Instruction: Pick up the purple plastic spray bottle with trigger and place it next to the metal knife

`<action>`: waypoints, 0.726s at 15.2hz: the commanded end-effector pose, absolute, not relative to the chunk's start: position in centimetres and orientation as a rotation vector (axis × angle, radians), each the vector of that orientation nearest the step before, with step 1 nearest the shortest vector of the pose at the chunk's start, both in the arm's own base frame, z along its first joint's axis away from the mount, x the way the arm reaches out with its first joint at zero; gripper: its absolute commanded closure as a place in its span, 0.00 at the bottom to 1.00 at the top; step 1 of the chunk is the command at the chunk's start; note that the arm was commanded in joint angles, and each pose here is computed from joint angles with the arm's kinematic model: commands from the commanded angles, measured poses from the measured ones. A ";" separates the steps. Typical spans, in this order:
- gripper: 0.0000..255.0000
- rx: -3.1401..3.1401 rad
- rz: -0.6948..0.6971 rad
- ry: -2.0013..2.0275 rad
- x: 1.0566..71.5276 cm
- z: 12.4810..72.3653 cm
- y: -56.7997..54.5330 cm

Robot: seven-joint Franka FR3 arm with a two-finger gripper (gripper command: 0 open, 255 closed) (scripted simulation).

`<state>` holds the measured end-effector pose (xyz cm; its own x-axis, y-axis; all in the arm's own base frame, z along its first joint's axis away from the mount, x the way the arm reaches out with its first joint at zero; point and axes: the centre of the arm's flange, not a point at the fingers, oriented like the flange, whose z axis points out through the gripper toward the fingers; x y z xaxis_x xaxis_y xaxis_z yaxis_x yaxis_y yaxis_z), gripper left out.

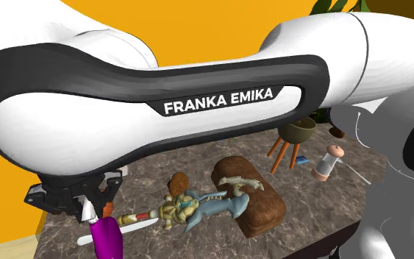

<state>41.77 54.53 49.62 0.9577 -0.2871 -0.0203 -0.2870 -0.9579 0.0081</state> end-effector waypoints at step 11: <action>1.00 3.104 -0.033 -0.455 41.8 44.0 54.5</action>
<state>41.84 54.56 44.12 0.9576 -0.2873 -0.0204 -0.2872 -0.9578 0.0080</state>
